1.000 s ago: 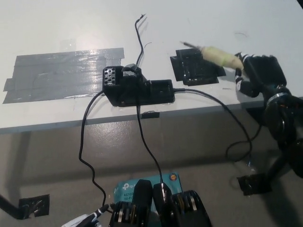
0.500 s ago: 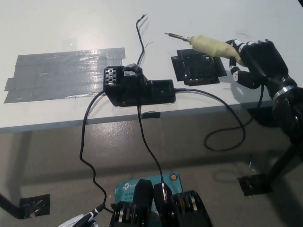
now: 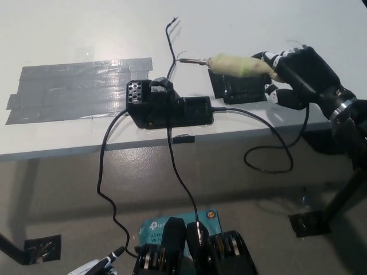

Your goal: The robot uses its right hand to grab and lift the soldering gun kept on the middle of the table and puts it in its base

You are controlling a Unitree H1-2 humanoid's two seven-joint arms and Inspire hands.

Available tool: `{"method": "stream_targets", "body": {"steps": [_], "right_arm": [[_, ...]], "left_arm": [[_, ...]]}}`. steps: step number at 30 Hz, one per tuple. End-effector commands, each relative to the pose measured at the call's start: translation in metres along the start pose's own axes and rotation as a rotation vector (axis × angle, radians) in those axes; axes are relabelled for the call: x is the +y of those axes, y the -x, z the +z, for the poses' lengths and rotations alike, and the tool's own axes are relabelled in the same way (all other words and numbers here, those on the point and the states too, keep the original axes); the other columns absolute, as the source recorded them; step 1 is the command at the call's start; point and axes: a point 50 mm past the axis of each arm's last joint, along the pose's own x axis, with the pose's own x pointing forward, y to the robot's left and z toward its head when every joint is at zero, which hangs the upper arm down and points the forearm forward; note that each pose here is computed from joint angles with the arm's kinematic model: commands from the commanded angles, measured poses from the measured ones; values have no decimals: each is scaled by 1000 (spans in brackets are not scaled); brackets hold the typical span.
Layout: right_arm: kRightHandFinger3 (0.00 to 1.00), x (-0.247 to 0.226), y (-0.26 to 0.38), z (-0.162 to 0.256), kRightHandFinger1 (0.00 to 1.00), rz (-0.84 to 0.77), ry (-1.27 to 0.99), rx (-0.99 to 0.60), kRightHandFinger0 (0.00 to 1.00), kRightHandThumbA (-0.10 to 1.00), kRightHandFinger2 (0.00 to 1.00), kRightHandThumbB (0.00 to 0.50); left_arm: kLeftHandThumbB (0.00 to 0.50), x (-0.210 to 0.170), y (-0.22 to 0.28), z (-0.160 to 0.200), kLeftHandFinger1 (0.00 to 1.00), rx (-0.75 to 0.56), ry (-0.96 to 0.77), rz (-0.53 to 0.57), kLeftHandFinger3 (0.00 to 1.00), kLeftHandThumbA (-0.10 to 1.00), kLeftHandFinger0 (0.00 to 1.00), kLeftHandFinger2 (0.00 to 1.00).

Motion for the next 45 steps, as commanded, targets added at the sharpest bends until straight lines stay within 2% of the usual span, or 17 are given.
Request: {"method": "stream_targets", "body": {"steps": [1,4,8,12,14,16,19,22,23,28,29,30,34,36,41,42,45], "right_arm": [[437,-47,-15,2,0,-70,53,-94,0,-100,163,110],[513,-47,-17,1,0,-51,70,-104,0,-100,209,110],[477,-48,-21,1,0,-26,126,-120,0,-100,57,141],[474,-54,-29,5,0,12,185,-128,0,-100,116,92],[436,-55,-32,5,0,25,213,-133,0,-100,51,78],[548,-58,-34,7,0,47,212,-112,0,-100,42,61],[554,-63,-38,9,10,78,241,-111,0,-100,203,42],[461,-63,-42,6,0,63,307,-165,0,-100,201,81],[401,-63,-42,5,0,51,306,-184,0,-100,119,112],[300,-57,-41,-1,0,48,324,-206,0,-100,0,116],[308,-57,-40,0,0,46,319,-204,0,-100,90,113],[288,-57,-39,0,0,45,312,-203,0,-100,56,108],[495,-58,-42,-1,0,97,301,-144,0,-100,97,45],[454,-61,-45,0,1,126,341,-120,0,-100,37,0],[320,-59,-43,1,1,135,326,-101,0,-69,26,0],[451,-57,-43,1,26,159,319,-91,0,-99,114,0],[517,-50,-40,-3,0,137,299,-95,0,-100,103,26]], "left_arm": [[500,13,5,9,8,-28,-44,5,191,1000,0,125],[500,13,6,9,0,-24,-54,8,214,1000,0,132],[500,13,7,10,0,-24,-57,10,189,1000,0,132],[500,15,7,11,0,-26,-46,11,216,1000,0,123],[500,14,8,11,0,-26,-38,12,215,1000,0,128],[500,13,8,10,0,-29,-38,10,187,1000,0,146],[500,13,8,10,11,-31,-49,9,181,1000,0,127],[500,13,8,10,4,-34,-49,3,206,1000,0,122],[500,13,8,11,0,-35,-49,2,207,1000,0,124],[500,13,8,13,0,-32,-54,8,212,1000,0,116],[500,13,7,13,10,-34,-56,4,218,1000,0,128],[500,13,7,13,14,-34,-58,2,207,1000,0,130],[500,12,8,14,19,-33,-77,4,233,1000,0,142],[500,13,8,13,11,-33,-76,4,233,1000,0,143],[500,8,8,11,14,-25,-72,-7,232,1000,0,140],[500,7,8,11,12,-24,-71,-13,234,1000,0,143],[500,5,7,11,0,-26,-78,-21,233,1000,0,143]]}}
